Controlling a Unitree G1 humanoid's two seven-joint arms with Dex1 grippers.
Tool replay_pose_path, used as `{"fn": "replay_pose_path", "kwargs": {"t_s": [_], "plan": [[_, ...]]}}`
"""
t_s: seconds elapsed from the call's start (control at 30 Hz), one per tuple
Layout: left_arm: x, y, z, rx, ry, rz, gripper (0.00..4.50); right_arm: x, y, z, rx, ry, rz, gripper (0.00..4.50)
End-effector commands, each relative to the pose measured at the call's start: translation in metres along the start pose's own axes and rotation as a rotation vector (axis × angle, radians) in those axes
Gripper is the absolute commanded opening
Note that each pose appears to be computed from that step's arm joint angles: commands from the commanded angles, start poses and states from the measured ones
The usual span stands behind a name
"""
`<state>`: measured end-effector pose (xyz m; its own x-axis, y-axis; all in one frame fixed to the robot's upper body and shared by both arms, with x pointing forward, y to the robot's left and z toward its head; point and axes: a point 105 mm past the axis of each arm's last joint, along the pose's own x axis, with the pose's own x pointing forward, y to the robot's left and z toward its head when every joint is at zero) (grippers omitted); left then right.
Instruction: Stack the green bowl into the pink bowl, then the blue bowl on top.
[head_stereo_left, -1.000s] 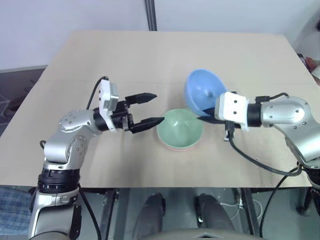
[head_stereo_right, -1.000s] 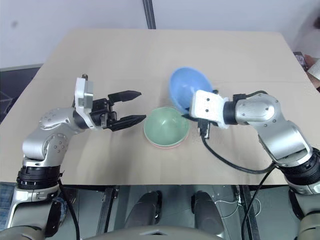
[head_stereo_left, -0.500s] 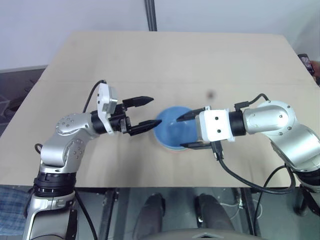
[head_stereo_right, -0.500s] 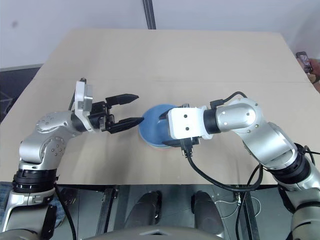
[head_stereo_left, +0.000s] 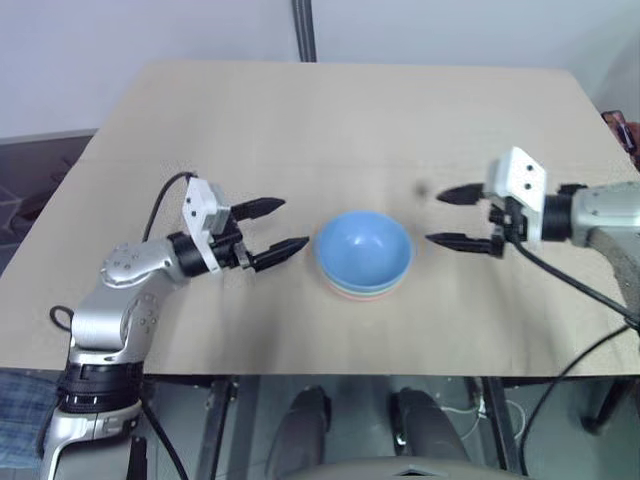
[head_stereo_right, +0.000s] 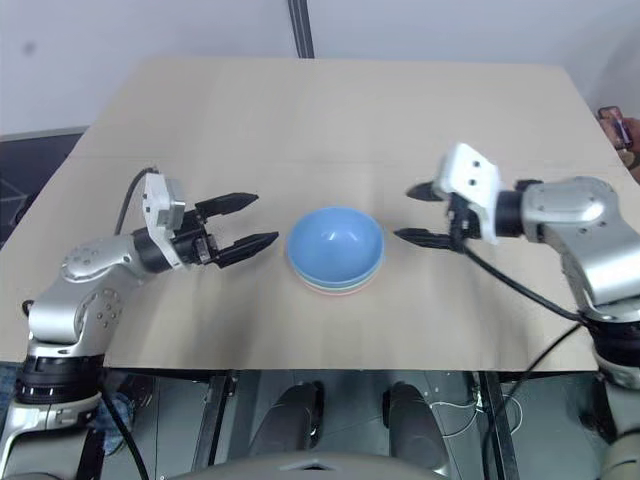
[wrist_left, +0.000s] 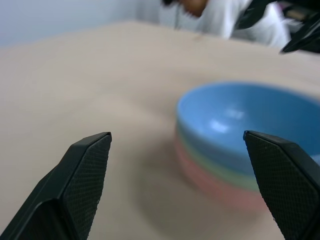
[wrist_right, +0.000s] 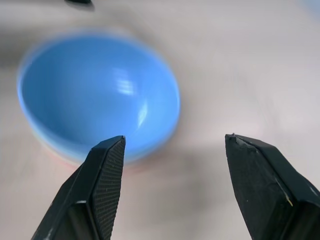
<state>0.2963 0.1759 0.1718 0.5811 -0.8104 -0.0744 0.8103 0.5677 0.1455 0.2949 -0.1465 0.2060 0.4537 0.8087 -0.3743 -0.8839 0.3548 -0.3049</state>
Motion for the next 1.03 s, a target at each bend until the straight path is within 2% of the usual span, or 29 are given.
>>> {"fn": "replay_pose_path", "kwargs": {"t_s": [0.03,0.17,0.33,1.03], "plan": [[-0.010,0.001,0.003,0.061,0.040,0.083,4.50,-0.021,-0.011,-0.003,0.034,-0.071,-0.058,3.33],[-0.021,0.006,-0.008,0.080,0.092,0.173,4.50,-0.037,-0.020,-0.036,0.083,-0.047,-0.108,3.33],[-0.028,0.005,-0.008,0.096,0.094,0.190,4.50,-0.052,-0.026,-0.053,0.102,-0.052,-0.134,3.33],[-0.032,-0.007,-0.005,0.090,0.090,0.105,4.50,-0.063,-0.017,-0.048,0.029,-0.119,-0.105,3.33]]}}
